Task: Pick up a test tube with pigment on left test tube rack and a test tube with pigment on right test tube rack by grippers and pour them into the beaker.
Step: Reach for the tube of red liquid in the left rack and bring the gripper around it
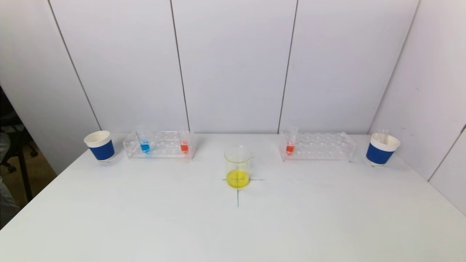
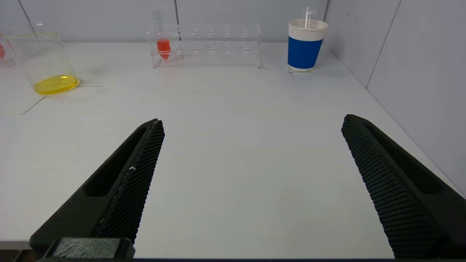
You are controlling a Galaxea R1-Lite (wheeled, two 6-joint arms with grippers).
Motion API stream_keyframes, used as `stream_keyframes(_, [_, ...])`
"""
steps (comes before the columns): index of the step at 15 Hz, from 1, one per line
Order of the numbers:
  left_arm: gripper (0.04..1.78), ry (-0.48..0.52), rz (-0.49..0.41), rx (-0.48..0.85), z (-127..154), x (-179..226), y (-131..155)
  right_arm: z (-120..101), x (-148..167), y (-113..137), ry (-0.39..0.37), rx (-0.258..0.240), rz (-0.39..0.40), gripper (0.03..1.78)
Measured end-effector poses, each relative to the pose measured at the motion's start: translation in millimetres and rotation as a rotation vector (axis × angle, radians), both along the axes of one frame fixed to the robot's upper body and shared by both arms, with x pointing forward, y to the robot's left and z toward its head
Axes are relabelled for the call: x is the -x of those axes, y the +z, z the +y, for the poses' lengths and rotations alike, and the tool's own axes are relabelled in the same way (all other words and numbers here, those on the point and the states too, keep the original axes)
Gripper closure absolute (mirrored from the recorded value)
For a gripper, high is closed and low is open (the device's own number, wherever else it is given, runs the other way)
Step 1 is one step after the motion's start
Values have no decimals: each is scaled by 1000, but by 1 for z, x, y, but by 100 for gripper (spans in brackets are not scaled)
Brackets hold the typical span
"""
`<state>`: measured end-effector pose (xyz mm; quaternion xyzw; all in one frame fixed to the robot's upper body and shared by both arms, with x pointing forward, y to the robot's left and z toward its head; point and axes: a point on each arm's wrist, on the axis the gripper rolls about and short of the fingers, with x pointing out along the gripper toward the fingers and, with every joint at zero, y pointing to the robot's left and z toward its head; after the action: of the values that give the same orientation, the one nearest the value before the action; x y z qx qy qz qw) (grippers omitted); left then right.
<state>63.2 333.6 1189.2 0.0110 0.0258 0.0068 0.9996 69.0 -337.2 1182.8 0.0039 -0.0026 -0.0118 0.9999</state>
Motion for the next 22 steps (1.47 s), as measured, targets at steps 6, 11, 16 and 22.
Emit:
stream_keyframes(6, [6, -69, -100, -27, -2, 11, 54, 0, 0, 0, 0, 0, 0, 4])
stream_keyframes(11, [6, -73, -70, -20, -2, -20, 110, 0, 0, 0, 0, 0, 0, 4])
stream_keyframes(16, [6, -84, -51, -20, -1, -87, 142, 0, 0, 0, 0, 0, 0, 4])
stream_keyframes(22, [6, -73, 8, -20, -8, -166, 142, 0, 0, 0, 0, 0, 0, 4])
